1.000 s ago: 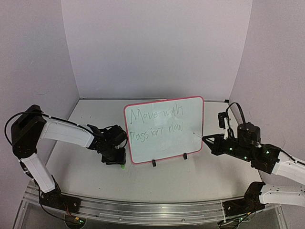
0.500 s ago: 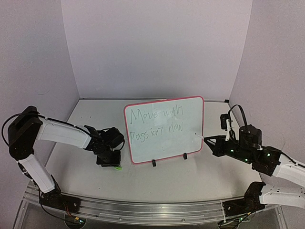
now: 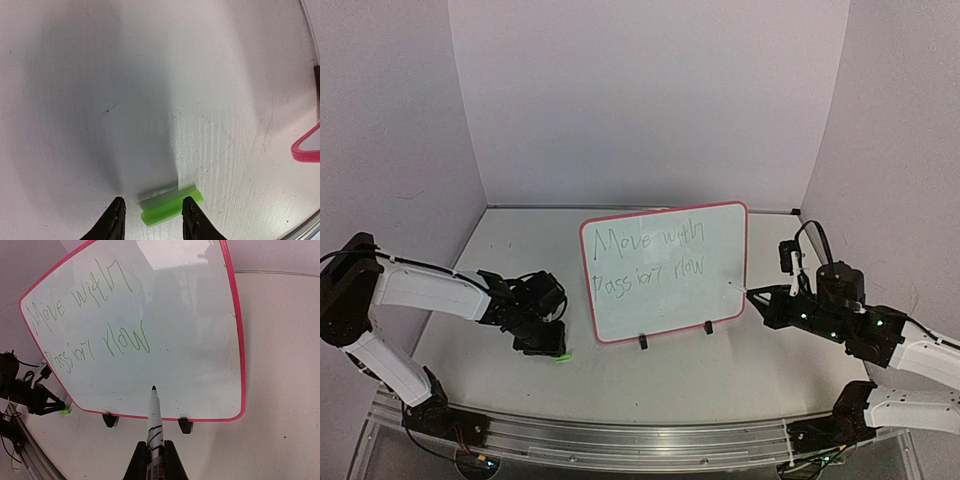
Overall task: Write a sentence on the whiteboard
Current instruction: Pick up the pen cap from the center of the board.
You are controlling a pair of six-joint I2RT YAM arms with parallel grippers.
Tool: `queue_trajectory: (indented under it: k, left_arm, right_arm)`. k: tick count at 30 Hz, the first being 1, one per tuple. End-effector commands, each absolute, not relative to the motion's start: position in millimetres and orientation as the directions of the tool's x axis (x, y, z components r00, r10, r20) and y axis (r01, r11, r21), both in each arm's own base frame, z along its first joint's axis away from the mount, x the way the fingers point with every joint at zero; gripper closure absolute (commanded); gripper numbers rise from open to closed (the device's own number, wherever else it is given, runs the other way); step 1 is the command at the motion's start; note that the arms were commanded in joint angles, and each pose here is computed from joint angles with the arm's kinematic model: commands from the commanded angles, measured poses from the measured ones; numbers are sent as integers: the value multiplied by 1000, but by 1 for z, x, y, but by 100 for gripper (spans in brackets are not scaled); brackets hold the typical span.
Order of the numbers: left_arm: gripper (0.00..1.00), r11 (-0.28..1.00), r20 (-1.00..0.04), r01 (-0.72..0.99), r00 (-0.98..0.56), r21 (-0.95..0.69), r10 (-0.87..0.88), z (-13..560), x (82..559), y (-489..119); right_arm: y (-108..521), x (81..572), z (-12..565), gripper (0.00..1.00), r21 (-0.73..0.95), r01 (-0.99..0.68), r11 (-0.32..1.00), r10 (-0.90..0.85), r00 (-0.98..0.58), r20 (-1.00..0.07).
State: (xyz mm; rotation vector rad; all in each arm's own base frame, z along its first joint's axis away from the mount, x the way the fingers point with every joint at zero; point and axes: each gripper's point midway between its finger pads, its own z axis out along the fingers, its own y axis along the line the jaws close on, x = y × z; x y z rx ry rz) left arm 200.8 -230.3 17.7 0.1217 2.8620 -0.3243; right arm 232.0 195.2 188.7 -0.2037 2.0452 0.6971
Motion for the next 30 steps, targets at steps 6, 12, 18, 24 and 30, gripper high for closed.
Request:
queue_trajectory:
  k: [6,12,18,24,30]
  left_arm:
    - [62,896,-367,340,-902,-285,225,29,199,-251]
    - [62,875,-372,400,-883,-273,287,24,198,-255]
    - [63,837,-349,436,-880,-330,321,21,185,-262]
    - [63,806,-303,463,-879,-368,367,17,165,-264]
    - [64,801,-290,486,-869,-350,401,12,160,-263]
  right_arm:
    - [195,234,200,100,426,-400,812,173,-531,-829]
    - [196,235,199,100,430,-394,812,176,-537,-825]
    - [196,235,197,100,434,-389,813,178,-544,-820]
    - [197,236,196,100,435,-384,814,177,-550,-816]
    - [201,236,193,100,438,-391,810,164,-565,-808]
